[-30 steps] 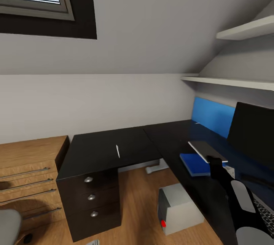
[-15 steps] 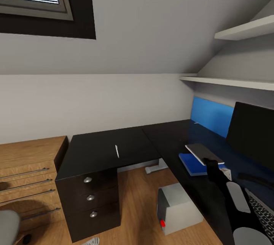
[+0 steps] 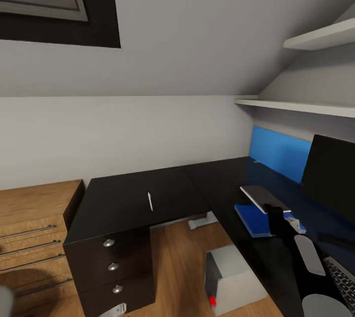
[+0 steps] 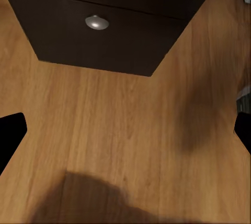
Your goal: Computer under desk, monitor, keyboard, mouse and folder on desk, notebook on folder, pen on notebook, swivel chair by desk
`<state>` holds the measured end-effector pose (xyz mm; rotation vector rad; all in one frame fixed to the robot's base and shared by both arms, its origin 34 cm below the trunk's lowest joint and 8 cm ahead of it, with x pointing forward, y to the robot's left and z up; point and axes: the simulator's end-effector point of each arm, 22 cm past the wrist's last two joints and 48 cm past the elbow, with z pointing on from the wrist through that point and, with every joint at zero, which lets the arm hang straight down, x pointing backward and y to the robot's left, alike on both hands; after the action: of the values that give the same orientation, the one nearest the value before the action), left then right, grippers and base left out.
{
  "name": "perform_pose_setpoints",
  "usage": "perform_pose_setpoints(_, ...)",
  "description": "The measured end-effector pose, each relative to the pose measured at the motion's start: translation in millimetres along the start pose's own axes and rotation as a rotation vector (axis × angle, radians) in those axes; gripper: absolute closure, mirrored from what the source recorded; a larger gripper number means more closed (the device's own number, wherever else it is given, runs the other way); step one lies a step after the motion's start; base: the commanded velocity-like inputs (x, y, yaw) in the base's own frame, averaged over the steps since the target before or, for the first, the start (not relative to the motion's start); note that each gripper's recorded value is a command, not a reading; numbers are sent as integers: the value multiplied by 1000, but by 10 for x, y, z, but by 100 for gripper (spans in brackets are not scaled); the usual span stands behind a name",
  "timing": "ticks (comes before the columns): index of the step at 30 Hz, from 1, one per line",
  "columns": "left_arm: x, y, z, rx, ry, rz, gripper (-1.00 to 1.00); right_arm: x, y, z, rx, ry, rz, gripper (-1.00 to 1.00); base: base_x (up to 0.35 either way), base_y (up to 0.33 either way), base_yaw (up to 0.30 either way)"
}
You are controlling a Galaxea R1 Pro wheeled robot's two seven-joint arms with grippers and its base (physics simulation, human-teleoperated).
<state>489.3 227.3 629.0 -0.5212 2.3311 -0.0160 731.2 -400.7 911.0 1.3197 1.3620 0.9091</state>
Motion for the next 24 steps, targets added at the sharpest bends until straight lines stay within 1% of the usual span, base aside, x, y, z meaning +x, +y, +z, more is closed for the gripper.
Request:
perform_pose_setpoints(2, 0, 0, 0, 0, 0, 0, -100, 2, -1, 1, 0, 0, 0, 100, 270, 0, 0)
perform_pose_setpoints(6, 1, 0, 3, 0, 0, 0, -100, -30, -31, 6, 6, -15, 4, 100, 79, 0, 0)
perform_pose_setpoints(10, 1, 0, 3, 0, 0, 0, -100, -48, -132, 16, 27, -29, 8, 100, 24, 0, 0)
perform_pose_setpoints(11, 1, 0, 4, 0, 0, 0, -100, -58, -159, 19, 35, -33, 0, 100, 6, 0, 0)
perform_pose_setpoints(12, 1, 0, 4, 0, 1, 0, -100, -198, -276, 15, 61, -105, 4, 100, 4, 0, 0)
perform_pose_setpoints(13, 1, 0, 4, 0, 0, 0, -100, -243, -294, 11, 65, -129, 1, 100, 3, 0, 0)
perform_pose_setpoints(16, 1, 0, 4, 0, 0, 0, -100, -295, -324, 4, 75, -155, -17, 100, 2, 0, 0)
perform_pose_setpoints(20, 1, 0, 4, 0, 1, -1, -100, -298, -401, 4, 94, -164, -37, 100, 0, 0, 0)
perform_pose_setpoints(23, 2, 1, 4, -1, 1, -1, -100, -254, -545, 8, 125, -156, -44, 100, 0, 0, 0)
perform_pose_setpoints(24, 2, 1, 4, -1, 1, -1, -100, -249, -563, 8, 129, -155, -45, 100, 0, 0, 0)
